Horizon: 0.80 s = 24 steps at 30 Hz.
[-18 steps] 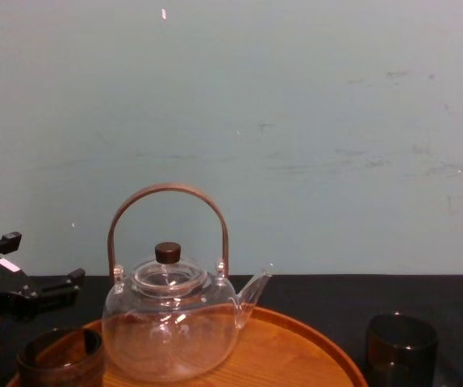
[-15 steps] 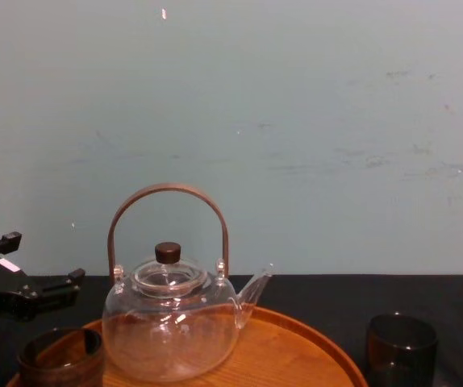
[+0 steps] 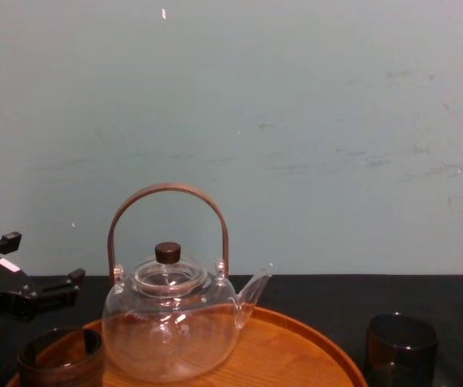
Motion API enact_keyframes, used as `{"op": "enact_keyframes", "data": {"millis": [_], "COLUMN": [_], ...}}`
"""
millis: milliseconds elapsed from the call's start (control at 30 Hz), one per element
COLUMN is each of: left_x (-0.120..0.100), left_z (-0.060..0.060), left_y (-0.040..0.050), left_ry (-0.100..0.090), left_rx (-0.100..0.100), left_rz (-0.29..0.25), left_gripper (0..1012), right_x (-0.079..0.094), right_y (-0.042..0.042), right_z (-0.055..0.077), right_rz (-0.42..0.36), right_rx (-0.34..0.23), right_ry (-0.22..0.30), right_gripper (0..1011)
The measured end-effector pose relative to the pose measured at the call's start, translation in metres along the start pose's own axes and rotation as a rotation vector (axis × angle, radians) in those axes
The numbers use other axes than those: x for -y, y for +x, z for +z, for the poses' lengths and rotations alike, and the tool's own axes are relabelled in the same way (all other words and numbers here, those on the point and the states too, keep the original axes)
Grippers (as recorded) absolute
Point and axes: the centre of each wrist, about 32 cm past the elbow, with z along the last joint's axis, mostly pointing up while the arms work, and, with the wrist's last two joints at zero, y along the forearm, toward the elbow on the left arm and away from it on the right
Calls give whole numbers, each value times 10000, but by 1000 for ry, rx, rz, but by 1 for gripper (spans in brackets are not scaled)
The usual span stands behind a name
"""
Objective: Pick up the glass from the table and place it on the tray.
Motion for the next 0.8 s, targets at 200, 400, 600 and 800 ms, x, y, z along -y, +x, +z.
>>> {"op": "enact_keyframes", "data": {"millis": [200, 400, 600, 800], "left_x": [0, 0, 0, 0], "left_z": [0, 0, 0, 0], "left_y": [0, 0, 0, 0], "left_ry": [0, 0, 0, 0], "left_rx": [0, 0, 0, 0], "left_rz": [0, 0, 0, 0], "left_gripper": [1001, 1001, 1001, 1001], "right_x": [0, 0, 0, 0], "right_y": [0, 0, 0, 0], "right_z": [0, 0, 0, 0], "right_rz": [0, 0, 0, 0], "right_rx": [0, 0, 0, 0], "right_ry": [0, 0, 0, 0], "right_gripper": [1002, 1002, 1003, 1002]}}
